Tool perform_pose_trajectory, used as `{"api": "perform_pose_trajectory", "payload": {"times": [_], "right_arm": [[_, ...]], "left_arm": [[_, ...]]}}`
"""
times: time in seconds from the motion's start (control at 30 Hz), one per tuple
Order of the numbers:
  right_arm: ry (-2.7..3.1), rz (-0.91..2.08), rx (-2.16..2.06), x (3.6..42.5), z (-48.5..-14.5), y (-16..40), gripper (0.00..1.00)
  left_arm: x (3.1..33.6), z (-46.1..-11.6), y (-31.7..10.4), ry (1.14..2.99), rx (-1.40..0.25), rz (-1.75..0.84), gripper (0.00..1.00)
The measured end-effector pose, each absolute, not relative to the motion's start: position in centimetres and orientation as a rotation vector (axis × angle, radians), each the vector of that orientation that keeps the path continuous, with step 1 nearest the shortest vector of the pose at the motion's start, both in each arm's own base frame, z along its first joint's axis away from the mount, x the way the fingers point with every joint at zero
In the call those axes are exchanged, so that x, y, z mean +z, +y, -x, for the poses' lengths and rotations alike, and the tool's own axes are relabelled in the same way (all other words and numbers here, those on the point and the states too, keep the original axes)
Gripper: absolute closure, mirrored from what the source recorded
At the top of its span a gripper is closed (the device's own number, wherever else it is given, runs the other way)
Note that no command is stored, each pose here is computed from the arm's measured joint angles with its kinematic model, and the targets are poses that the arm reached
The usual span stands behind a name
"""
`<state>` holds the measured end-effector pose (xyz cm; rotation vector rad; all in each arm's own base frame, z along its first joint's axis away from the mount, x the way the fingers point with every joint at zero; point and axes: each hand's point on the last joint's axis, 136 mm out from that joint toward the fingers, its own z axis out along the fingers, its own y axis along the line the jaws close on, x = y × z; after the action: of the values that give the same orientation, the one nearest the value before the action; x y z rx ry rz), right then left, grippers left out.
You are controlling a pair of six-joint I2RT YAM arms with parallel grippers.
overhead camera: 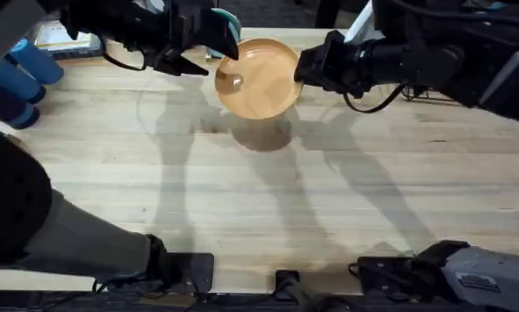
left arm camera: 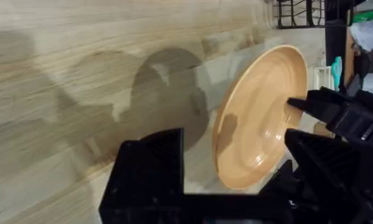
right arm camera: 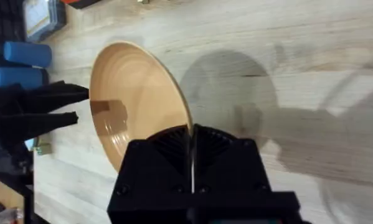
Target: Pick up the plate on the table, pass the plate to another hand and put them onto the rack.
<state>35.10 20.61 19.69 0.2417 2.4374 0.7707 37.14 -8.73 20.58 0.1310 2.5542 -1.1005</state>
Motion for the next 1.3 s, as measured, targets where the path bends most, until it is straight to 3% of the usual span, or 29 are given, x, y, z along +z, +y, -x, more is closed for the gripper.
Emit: {"api": "perform_pose_trajectory", "payload": {"times": [0.43,0.87,1.3], "right_arm": [[2.415,-0.033,0.667,19.6,-35.5,19.8,0.971],[2.474,0.047,0.442,19.1,-36.5,13.0,0.971],[2.344,0.139,0.222,27.2,-38.3,5.1,0.971]], "left_arm": [[20.5,-37.1,-7.0,2.559,-1.094,-0.059,0.006],[20.3,-36.8,-5.7,2.575,-1.098,0.009,0.006],[22.1,-36.7,-5.8,2.517,-1.058,-0.036,0.005]]}}
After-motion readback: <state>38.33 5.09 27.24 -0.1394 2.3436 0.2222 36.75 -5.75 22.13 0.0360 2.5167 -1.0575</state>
